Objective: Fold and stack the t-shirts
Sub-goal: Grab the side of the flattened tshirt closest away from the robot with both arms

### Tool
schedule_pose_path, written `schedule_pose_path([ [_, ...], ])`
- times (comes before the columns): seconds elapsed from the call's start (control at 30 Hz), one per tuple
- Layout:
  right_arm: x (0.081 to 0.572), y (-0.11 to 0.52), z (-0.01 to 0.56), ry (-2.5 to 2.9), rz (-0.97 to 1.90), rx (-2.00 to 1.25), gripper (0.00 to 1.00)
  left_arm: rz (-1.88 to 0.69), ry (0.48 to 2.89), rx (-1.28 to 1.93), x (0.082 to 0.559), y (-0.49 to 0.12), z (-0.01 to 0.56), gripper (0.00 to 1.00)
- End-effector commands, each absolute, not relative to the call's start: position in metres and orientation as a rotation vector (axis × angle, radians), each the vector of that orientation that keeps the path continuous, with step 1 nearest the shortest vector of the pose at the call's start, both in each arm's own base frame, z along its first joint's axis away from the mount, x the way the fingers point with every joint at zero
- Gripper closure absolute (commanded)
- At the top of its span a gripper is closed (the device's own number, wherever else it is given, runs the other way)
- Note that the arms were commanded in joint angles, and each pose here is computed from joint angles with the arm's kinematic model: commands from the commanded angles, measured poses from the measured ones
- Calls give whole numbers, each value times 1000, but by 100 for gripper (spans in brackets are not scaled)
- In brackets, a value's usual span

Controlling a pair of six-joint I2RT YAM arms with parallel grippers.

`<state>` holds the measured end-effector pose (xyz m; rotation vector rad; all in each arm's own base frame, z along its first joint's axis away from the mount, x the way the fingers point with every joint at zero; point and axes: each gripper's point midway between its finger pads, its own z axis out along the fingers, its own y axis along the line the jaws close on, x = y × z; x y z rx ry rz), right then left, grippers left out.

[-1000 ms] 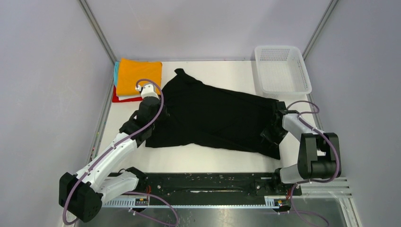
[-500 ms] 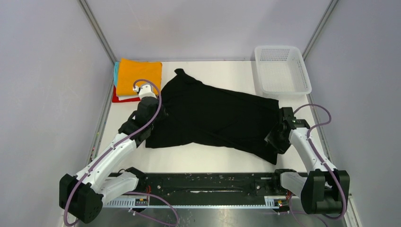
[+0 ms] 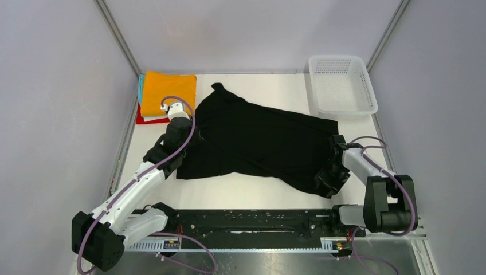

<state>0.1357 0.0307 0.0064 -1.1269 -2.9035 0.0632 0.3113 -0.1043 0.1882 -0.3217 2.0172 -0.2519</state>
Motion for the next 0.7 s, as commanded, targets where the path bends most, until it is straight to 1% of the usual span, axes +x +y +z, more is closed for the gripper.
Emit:
schedule_pose_path([
  [0.0,154,35,-3,-2963,46,-1107,48,-279,1931,-349,317,-101,210,100],
  [0.07,158,34,-3,-2983,40,-1111,60,-275,1933,-351,317,-101,209,100],
  [0.2,155,34,-1,-2995,33,-1059,91,-253,1928,-368,316,-96,211,100],
  [0.27,145,31,5,-2985,66,-1019,97,-241,1927,-387,312,-91,212,100],
  [0.5,126,22,49,-3034,108,-988,98,-315,1872,-517,277,-75,219,100],
  [0.67,107,20,67,-3056,100,-991,97,-370,1817,-589,254,-64,224,100],
])
